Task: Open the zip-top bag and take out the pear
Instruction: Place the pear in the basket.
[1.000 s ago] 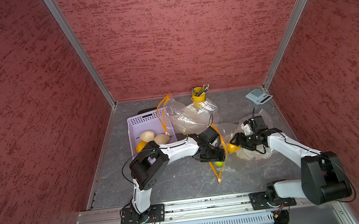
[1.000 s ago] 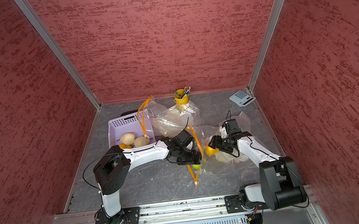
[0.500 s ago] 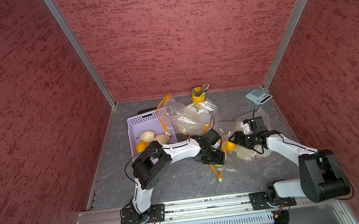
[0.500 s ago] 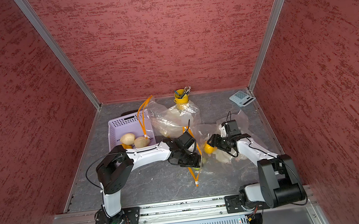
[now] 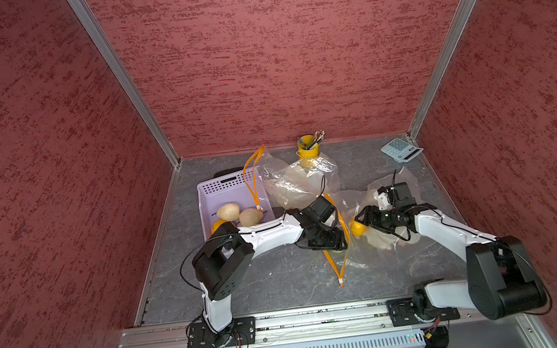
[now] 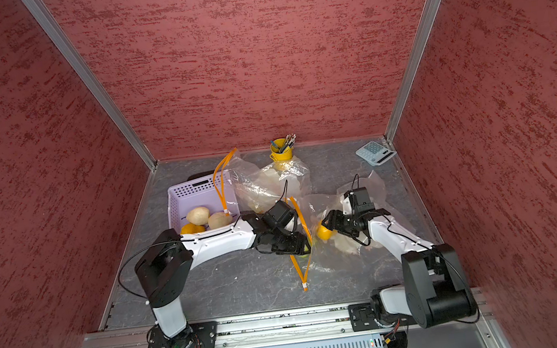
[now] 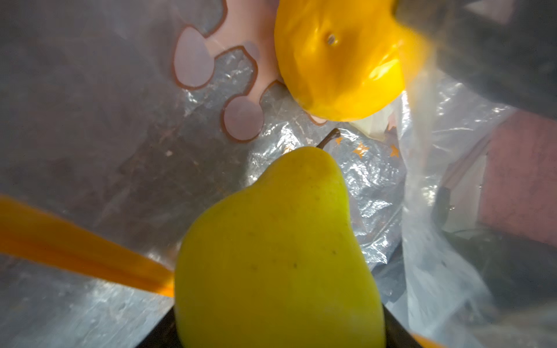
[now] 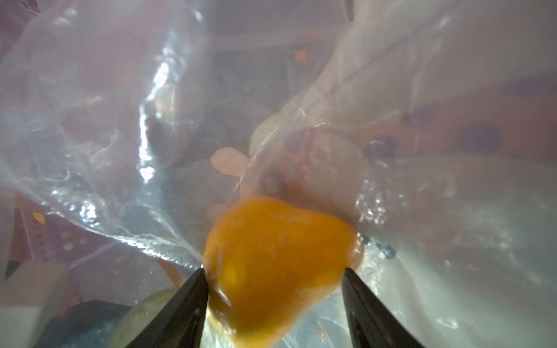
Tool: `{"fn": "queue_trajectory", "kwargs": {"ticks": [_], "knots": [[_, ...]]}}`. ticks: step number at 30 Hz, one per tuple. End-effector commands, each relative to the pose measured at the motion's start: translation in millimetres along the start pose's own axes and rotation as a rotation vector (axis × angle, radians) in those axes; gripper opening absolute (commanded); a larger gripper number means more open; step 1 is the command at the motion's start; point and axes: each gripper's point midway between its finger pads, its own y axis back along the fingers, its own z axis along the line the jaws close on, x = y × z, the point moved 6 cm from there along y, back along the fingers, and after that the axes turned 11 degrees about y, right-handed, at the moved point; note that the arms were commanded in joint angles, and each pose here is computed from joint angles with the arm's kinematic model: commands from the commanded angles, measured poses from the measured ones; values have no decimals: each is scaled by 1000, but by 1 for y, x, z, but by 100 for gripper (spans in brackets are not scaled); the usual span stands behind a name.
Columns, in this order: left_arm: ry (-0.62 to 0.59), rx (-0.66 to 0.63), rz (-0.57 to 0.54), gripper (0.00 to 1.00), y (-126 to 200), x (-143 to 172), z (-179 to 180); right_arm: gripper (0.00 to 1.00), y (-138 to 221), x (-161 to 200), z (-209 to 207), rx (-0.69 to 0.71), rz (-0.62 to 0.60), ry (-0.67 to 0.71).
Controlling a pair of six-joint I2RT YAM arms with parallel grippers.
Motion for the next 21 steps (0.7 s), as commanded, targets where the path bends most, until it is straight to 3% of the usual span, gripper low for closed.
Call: {"fn": "queue_trajectory", "kwargs": {"ticks": [1, 10, 17, 21], "knots": [[13, 15, -56, 55, 30, 0, 4, 68, 1, 14, -11, 86, 69, -14], [113, -72, -187, 55, 126, 24, 54, 73, 11, 3, -4, 92, 38, 0], [304, -111, -468, 57, 238, 32, 116, 84, 26, -3, 8, 51, -4, 30], [401, -182, -533, 59, 250, 21, 157, 85, 33, -6, 12, 53, -13, 48]]}}
